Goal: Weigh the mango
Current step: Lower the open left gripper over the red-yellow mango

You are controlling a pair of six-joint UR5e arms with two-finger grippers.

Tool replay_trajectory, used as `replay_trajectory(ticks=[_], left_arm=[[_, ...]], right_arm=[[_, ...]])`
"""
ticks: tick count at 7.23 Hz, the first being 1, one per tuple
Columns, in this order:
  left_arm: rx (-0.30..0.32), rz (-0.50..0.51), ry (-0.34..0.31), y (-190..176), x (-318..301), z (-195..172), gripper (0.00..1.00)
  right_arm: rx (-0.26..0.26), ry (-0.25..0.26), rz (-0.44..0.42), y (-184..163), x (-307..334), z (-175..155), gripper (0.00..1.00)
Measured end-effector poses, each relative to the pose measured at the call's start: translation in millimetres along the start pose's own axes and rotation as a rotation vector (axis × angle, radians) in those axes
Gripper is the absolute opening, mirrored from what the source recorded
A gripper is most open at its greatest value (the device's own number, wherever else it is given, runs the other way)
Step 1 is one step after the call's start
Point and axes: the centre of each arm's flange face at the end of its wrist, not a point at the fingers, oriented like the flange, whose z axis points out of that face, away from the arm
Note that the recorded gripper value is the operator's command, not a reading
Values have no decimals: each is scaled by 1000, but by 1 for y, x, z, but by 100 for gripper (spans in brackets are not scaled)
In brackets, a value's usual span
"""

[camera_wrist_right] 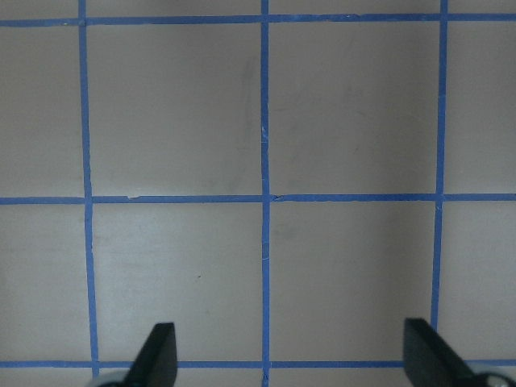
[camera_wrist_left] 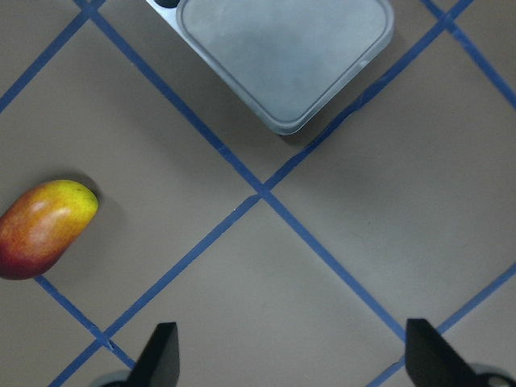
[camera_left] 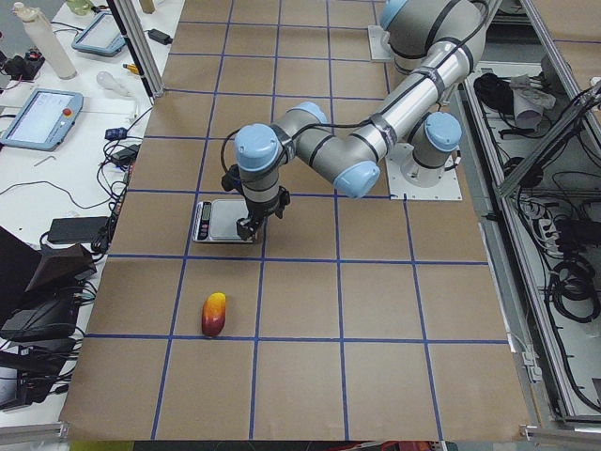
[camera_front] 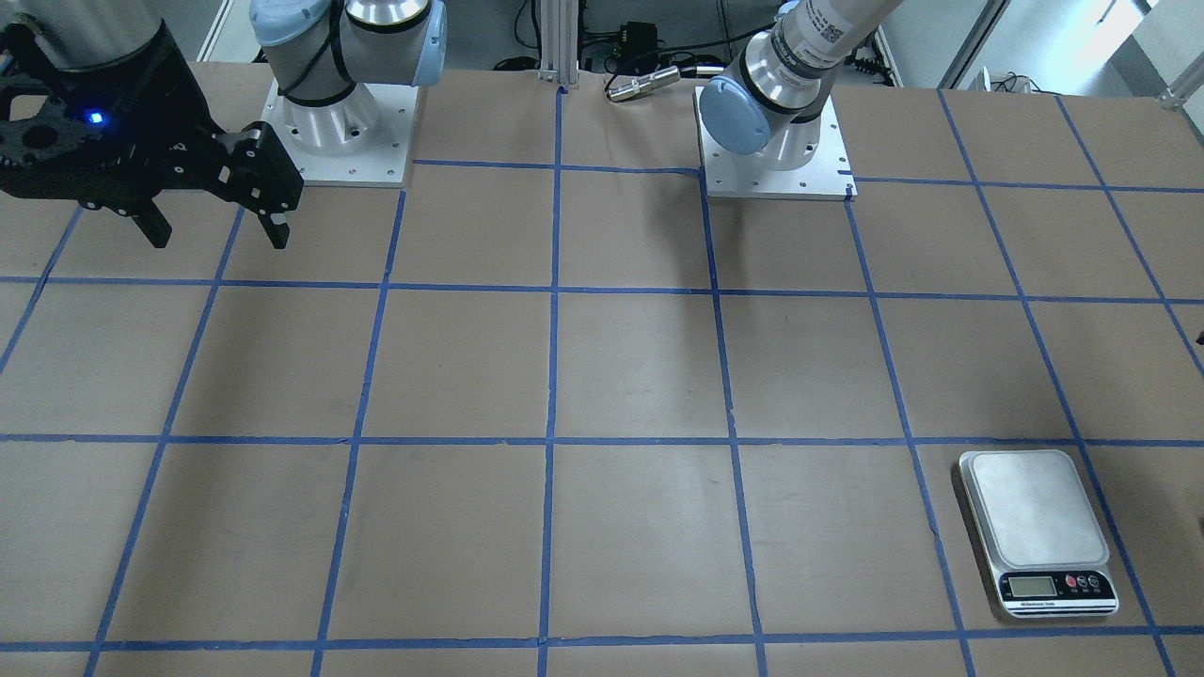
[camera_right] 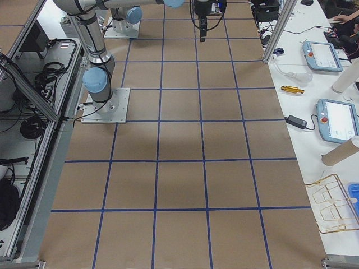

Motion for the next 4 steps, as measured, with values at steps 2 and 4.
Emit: replay_trajectory(ticks=[2, 4], left_arm=[[-3, 122, -28, 13, -51, 42, 95], [-7, 230, -59, 19, -98, 65, 95]], right_arm=[[0, 0, 0, 0, 0, 0, 100], [0, 0, 0, 0, 0, 0, 100]])
